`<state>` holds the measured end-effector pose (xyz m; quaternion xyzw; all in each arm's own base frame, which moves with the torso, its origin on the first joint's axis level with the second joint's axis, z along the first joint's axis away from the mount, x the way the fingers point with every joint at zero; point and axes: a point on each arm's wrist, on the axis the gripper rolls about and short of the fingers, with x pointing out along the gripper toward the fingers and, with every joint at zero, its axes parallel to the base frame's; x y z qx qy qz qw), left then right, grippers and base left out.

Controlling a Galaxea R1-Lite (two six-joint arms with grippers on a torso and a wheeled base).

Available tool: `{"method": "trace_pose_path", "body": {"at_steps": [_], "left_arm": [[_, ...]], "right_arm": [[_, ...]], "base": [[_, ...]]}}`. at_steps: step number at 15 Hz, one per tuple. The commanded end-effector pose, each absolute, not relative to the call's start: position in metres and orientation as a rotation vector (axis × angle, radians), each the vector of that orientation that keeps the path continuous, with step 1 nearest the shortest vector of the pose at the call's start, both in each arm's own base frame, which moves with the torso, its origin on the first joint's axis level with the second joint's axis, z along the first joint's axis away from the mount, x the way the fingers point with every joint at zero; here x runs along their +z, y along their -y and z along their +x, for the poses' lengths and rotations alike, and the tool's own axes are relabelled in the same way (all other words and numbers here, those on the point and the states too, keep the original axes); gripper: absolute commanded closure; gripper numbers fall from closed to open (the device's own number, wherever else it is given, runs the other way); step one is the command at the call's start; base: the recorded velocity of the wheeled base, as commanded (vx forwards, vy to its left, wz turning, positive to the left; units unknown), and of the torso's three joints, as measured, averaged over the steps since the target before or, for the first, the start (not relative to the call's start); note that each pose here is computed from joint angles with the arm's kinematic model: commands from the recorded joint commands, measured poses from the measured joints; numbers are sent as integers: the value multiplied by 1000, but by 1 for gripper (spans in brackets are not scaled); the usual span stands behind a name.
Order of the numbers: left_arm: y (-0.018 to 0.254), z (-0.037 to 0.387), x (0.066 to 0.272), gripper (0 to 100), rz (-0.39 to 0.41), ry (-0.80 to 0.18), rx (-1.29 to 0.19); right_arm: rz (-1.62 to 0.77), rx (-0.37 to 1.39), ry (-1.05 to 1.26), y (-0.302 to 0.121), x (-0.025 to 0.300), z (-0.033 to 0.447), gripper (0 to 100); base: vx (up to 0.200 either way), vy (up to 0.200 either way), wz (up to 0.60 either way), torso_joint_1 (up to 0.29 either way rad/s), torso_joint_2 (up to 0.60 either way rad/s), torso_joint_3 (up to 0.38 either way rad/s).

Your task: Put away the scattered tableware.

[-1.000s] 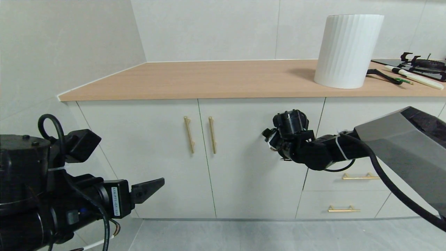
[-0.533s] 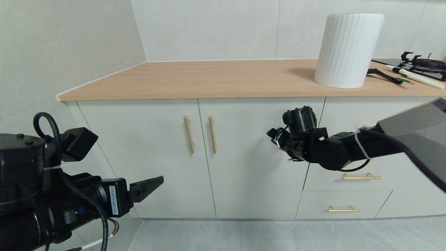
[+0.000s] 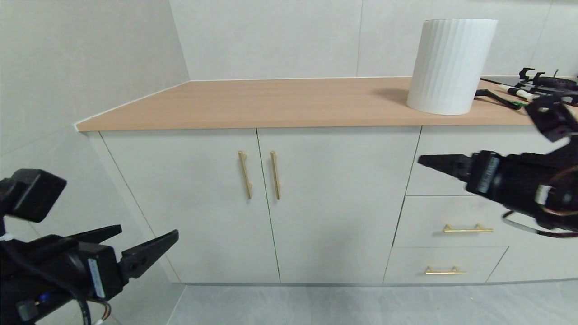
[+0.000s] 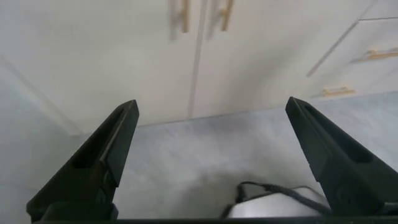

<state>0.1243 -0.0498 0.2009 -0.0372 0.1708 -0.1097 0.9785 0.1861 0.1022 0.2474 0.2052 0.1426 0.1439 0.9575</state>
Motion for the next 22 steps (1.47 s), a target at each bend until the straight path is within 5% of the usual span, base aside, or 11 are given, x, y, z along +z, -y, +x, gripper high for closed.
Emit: {"method": "trace_pose_path", "body": {"at_steps": [1, 5, 10, 18, 22], "left_arm": [[29, 78, 199, 0, -88, -209, -227], [2, 15, 191, 0, -89, -9, -193], [-10, -46, 158, 0, -23, 109, -138], [-7, -42, 151, 0, 20, 112, 60], [-2, -41, 118, 0, 57, 104, 120]], "right_arm": [[323, 243, -21, -26, 245, 70, 0], [227, 128, 74, 9, 223, -16, 0], [158, -72, 135, 9, 189, -59, 0], [12, -224, 100, 4, 126, -47, 0], [12, -207, 98, 4, 103, -32, 0]], "base": [[0, 0, 0, 0, 0, 0], [0, 0, 0, 0, 0, 0], [0, 0, 0, 0, 0, 0], [0, 0, 0, 0, 0, 0], [0, 0, 0, 0, 0, 0]]}}
